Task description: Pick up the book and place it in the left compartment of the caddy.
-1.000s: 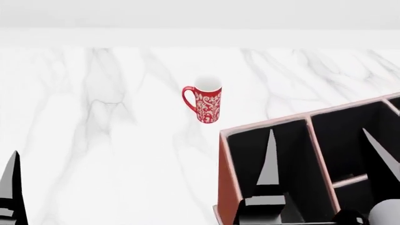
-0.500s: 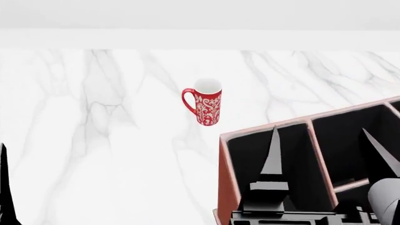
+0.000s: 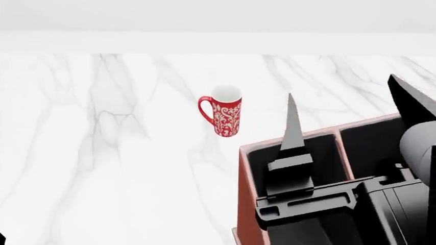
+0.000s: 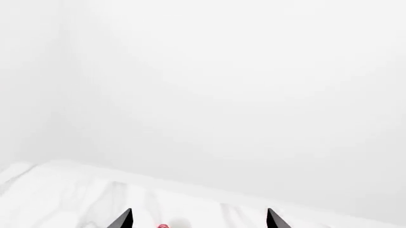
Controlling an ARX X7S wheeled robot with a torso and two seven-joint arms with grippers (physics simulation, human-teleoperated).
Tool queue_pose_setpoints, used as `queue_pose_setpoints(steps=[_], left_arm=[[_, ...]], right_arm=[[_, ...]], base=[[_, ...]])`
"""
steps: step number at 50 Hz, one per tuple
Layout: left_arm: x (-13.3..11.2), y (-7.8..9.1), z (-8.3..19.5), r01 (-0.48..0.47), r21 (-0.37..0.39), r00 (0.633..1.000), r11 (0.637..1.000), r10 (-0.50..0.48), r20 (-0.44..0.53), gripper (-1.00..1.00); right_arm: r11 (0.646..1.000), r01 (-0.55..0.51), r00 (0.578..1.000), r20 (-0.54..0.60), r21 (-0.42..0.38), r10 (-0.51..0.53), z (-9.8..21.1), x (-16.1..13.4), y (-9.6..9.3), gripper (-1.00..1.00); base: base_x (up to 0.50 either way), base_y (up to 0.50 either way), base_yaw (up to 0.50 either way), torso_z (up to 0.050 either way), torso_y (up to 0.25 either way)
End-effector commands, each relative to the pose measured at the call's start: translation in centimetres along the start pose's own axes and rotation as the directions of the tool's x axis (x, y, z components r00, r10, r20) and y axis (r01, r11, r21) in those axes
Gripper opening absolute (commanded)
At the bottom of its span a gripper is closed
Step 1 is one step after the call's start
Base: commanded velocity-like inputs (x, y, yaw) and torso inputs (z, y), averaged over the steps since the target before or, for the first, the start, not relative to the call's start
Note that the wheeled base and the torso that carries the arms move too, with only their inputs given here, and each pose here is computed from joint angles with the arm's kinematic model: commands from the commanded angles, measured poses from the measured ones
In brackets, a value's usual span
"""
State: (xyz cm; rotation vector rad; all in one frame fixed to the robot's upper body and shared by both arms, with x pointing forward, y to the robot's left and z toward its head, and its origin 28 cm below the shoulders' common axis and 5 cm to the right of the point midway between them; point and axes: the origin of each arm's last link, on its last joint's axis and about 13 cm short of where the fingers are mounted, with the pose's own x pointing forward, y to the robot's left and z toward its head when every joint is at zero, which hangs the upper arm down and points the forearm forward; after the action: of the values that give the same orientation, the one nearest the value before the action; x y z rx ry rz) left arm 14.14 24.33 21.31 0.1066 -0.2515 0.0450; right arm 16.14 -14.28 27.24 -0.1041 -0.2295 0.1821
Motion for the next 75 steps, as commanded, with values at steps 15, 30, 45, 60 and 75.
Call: queue_pose_setpoints(steps=[15, 30, 45, 60, 75], left_arm=[[0.2, 1.5, 1.1, -0.048, 0.005, 0.998, 0.999, 0.048, 0.037, 1.0], [0.3, 2.7, 1.7, -0.085, 0.023, 0.994, 0.996, 0.084, 0.063, 1.0], [0.4, 3.4, 2.0, -0.107, 0.04, 0.991, 0.993, 0.104, 0.081, 1.0], [0.4, 3.6, 1.9, -0.105, 0.056, 0.991, 0.993, 0.1, 0.089, 1.0], [0.4, 4.2, 2.1, -0.125, 0.063, 0.988, 0.99, 0.118, 0.101, 1.0]], right_arm=[[0.923, -0.301, 0.947, 0.041, -0.241, 0.32, 5.0, 5.8, 0.1, 1.0], [0.895, -0.351, 0.932, -0.014, -0.277, 0.361, 6.6, 9.2, 0.4, 1.0], [0.805, -0.505, 0.862, -0.142, -0.311, 0.486, 6.8, 12.2, 0.6, 1.0], [0.706, -0.634, 0.773, -0.244, -0.315, 0.586, 6.3, 14.9, 1.0, 1.0], [0.607, -0.713, 0.701, -0.338, -0.351, 0.628, 6.2, 14.8, 2.3, 1.0]], base=[[0.0, 0.0, 0.0, 0.0, 0.0], [0.0, 0.0, 0.0, 0.0, 0.0], [0.0, 0.0, 0.0, 0.0, 0.0], [0.0, 0.0, 0.0, 0.0, 0.0], [0.0, 0.0, 0.0, 0.0, 0.0]])
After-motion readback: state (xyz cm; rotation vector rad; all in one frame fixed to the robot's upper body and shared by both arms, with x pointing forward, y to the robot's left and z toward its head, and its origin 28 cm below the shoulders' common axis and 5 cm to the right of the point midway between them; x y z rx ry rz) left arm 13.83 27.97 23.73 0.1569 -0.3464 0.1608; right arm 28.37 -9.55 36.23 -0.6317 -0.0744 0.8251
